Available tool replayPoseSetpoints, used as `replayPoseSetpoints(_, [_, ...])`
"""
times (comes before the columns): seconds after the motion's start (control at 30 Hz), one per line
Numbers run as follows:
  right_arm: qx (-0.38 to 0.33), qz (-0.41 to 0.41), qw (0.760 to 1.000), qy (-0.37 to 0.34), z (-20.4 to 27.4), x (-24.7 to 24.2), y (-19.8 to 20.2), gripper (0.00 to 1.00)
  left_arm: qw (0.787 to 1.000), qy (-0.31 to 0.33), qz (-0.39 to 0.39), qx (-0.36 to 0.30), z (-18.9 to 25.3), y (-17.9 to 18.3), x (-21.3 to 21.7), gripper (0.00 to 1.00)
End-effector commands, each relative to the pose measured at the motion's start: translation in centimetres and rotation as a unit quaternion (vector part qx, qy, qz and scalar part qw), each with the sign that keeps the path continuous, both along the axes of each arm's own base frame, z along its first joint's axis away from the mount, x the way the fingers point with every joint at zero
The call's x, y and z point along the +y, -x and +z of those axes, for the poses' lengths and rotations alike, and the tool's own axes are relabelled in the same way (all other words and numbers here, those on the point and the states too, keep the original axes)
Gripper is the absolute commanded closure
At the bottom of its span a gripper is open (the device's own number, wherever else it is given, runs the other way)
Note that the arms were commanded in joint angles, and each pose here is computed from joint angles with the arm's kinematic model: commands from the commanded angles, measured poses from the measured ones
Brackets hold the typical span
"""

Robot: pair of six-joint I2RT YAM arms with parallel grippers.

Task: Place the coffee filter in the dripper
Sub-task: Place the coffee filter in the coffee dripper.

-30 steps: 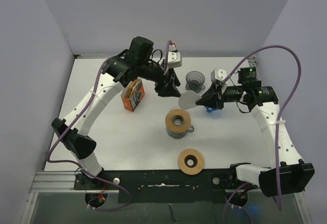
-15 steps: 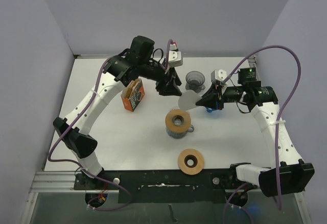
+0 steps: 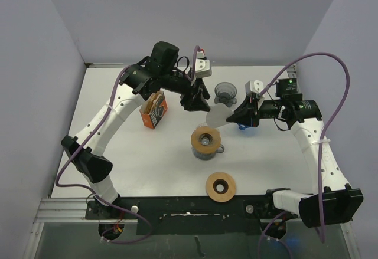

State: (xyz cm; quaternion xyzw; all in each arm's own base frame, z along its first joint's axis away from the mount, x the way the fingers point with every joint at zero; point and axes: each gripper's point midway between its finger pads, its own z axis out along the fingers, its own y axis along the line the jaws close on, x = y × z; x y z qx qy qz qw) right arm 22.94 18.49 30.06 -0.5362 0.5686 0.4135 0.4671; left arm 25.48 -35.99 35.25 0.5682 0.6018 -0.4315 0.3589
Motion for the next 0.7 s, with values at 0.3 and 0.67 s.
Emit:
replayPoseSetpoints(0.3, [-0.022,0.02,0.999,-0.027,1.6,0.3,0.8,1.0,0.999,0.028,-0.025,-0.034,2.0,0.7,-0.8,0.51])
replayPoseSetpoints(0.67, [-0.02,0.018,0.999,-0.025,1.3,0.2,0.8,1.0,0.998,0.029,-0.015,-0.062,3.2,0.3,-0.3,0.51])
